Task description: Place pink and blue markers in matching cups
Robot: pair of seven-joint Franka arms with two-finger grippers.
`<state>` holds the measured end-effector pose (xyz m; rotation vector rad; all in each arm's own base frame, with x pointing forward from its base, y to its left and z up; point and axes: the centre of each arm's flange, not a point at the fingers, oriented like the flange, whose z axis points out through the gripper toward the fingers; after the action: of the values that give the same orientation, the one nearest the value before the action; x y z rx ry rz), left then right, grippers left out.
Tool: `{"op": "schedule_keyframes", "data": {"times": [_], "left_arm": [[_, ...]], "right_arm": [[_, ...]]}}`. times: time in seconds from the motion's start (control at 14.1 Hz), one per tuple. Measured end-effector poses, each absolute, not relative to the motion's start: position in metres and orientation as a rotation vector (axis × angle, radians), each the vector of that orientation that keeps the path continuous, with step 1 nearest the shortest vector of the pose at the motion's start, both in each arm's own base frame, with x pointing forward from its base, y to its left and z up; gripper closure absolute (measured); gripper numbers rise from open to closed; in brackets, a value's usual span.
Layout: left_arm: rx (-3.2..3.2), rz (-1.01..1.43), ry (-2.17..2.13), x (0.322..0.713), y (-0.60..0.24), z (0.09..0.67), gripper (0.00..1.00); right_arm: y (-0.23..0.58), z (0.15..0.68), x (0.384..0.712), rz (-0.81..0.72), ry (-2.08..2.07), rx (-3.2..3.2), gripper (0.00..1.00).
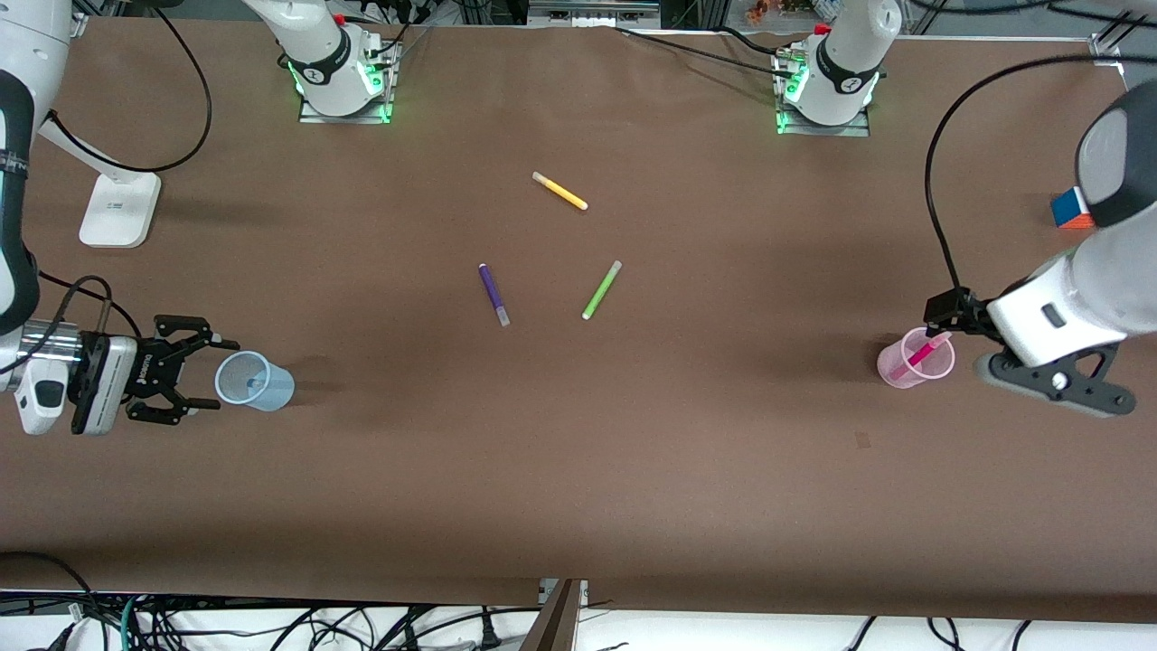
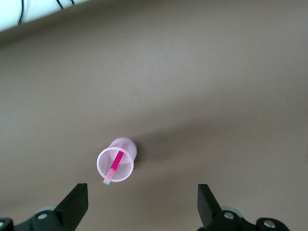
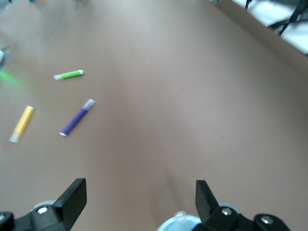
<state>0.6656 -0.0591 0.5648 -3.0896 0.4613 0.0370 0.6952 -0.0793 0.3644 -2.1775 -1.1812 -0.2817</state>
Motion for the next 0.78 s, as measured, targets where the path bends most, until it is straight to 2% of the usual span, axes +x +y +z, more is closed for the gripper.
{"op": "schedule_keyframes", "data": {"times": [0.21,0.5,0.78], "left_arm": [[-3.102,-0.068,0.422,0.629,-0.054,0.571,0.00],[-3.094,-0.080,0.401,0.579,-0.049,0.564,0.00],[-3.093,-0.078,0.398,0.571,-0.048,0.565,0.00]], "right_arm": [[-0.079,0.390,0.691,-0.113,-1.044,-2.282,0.00],[-0.074,0.436,0.686,0.082,-0.842,-2.515,0.00],[-0.052,0.489,0.664,0.239,-0.588,-2.793,0.00]]}}
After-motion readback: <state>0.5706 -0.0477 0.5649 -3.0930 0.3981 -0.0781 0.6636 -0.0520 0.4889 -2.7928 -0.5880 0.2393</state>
